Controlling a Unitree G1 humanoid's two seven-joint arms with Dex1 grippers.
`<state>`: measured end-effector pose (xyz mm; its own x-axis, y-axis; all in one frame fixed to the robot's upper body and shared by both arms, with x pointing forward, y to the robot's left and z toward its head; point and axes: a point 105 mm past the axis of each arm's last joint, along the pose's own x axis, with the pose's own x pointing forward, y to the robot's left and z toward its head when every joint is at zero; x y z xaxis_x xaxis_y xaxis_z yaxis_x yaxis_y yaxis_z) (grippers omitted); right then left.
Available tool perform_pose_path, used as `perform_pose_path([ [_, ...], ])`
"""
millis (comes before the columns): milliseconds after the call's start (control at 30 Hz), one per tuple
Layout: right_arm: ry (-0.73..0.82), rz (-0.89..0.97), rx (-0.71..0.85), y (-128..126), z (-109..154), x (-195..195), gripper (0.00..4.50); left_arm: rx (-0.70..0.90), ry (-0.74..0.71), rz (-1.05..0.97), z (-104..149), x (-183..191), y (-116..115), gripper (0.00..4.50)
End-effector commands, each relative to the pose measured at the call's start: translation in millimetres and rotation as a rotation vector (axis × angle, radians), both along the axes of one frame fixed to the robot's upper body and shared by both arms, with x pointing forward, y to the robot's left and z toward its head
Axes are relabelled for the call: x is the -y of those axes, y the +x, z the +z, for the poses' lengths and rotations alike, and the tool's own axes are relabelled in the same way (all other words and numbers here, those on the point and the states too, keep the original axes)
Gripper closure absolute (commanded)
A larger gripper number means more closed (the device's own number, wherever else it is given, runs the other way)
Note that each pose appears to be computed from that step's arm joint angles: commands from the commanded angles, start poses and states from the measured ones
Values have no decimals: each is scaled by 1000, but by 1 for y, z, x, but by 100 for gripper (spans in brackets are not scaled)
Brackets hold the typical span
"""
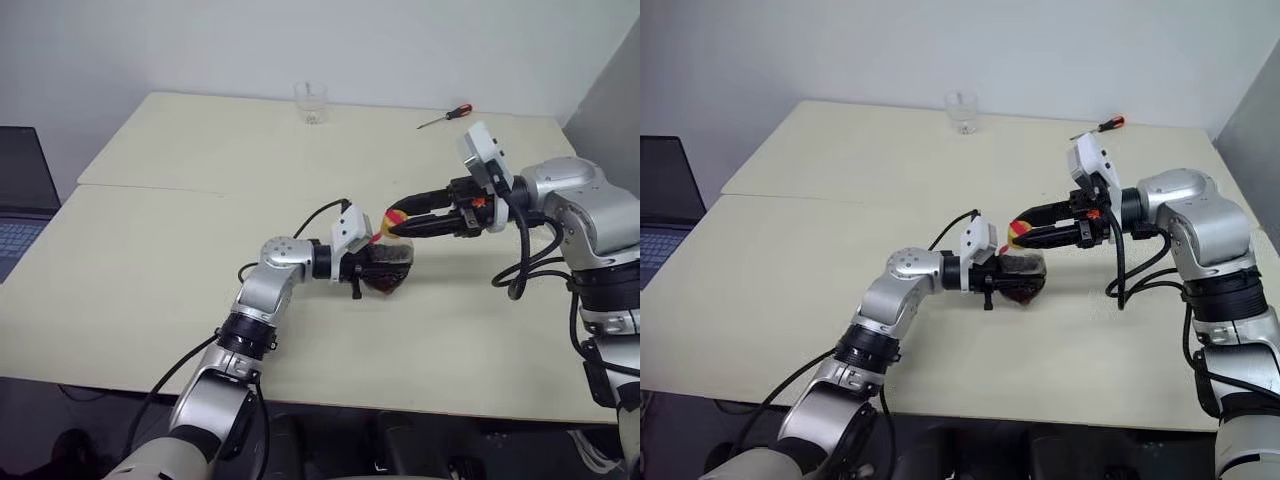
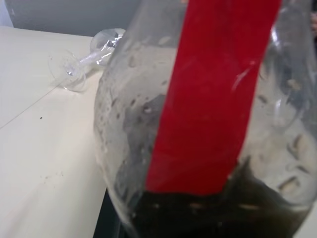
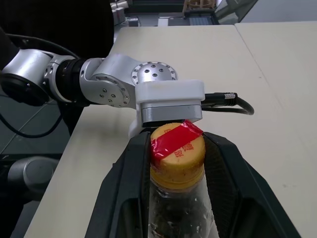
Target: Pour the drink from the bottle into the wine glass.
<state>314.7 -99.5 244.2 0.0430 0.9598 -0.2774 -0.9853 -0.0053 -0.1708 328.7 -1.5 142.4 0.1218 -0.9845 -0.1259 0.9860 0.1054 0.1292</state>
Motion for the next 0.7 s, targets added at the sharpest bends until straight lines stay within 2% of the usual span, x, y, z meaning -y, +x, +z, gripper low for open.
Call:
perform_pose_path([
  [33, -2, 57, 79, -8, 18, -4, 328, 25, -9, -50, 9, 10, -8, 358],
  [200, 13, 11, 69, -9, 22, -2, 328, 21, -4, -71, 9, 14, -10, 358],
  [400, 21, -20, 63, -14, 26, 3, 114, 22, -2, -90, 10, 18, -9, 358],
  [500, 79, -56, 73, -16, 41, 8, 16, 21, -3, -95, 10, 20, -7, 358],
  [533, 94, -64, 74, -17, 44, 9, 0, 21, -3, -95, 10, 21, -7, 358],
  [600, 116, -111, 94, -19, 51, 18, 0, 19, -1, -95, 8, 23, -6, 358],
  [700, 163, -307, 136, -18, 59, 41, 0, 19, -6, -80, 6, 24, -1, 358],
])
